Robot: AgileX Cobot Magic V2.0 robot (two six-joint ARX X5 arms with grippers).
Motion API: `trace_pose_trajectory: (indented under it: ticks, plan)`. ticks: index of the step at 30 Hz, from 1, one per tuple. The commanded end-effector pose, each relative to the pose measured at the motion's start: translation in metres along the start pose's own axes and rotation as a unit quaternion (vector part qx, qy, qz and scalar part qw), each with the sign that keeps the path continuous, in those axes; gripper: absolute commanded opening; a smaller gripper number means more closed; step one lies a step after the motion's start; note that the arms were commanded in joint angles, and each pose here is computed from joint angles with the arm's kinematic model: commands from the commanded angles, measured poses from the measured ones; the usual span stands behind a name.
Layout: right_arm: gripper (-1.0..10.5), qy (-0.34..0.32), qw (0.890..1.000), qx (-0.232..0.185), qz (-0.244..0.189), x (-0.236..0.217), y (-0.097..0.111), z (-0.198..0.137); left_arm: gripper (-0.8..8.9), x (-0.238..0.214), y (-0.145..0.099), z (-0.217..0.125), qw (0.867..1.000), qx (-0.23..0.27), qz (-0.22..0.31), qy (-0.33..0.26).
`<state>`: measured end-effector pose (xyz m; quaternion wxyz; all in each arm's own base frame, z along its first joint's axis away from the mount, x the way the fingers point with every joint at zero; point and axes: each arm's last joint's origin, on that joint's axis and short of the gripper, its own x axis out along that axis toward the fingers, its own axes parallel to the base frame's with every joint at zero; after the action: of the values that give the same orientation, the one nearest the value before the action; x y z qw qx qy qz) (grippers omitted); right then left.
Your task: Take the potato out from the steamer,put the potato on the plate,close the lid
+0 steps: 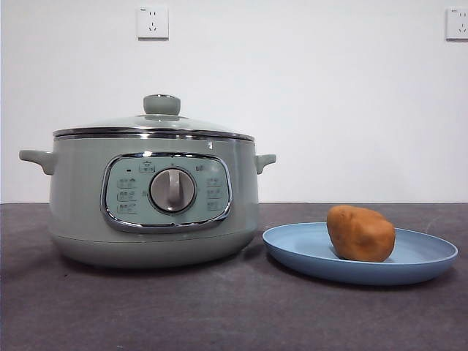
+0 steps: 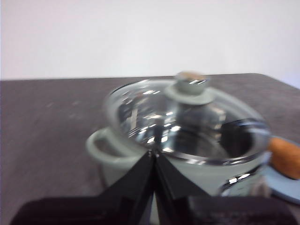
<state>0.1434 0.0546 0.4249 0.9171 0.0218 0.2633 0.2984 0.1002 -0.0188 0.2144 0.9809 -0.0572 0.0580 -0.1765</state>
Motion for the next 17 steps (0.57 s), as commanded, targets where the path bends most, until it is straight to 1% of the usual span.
trace_pose_trajectory:
  ticks: [1, 5, 8, 13, 17]
  plan:
    - [0.0, -0.003, 1.0, 0.002, -0.001, 0.0, 0.0, 0.001, -0.04, -0.001, 0.004, -0.013, 1.0, -0.013, 0.015, -0.006]
    - [0.0, -0.003, 1.0, 0.002, -0.001, 0.0, 0.0, 0.001, -0.04, 0.001, 0.008, -0.027, 1.0, -0.015, 0.025, -0.011]
    - [0.0, -0.003, 1.0, 0.002, -0.001, 0.0, 0.0, 0.001, -0.04, 0.002, 0.01, -0.037, 0.999, -0.026, 0.032, -0.019]
    - [0.0, -0.003, 1.0, 0.002, -0.001, 0.0, 0.0, 0.001, -0.04, 0.003, 0.013, -0.052, 0.997, -0.047, 0.053, -0.015]
    - [0.0, -0.003, 1.0, 0.002, -0.001, 0.0, 0.0, 0.001, -0.04, 0.003, 0.014, -0.057, 0.997, -0.053, 0.058, -0.006]
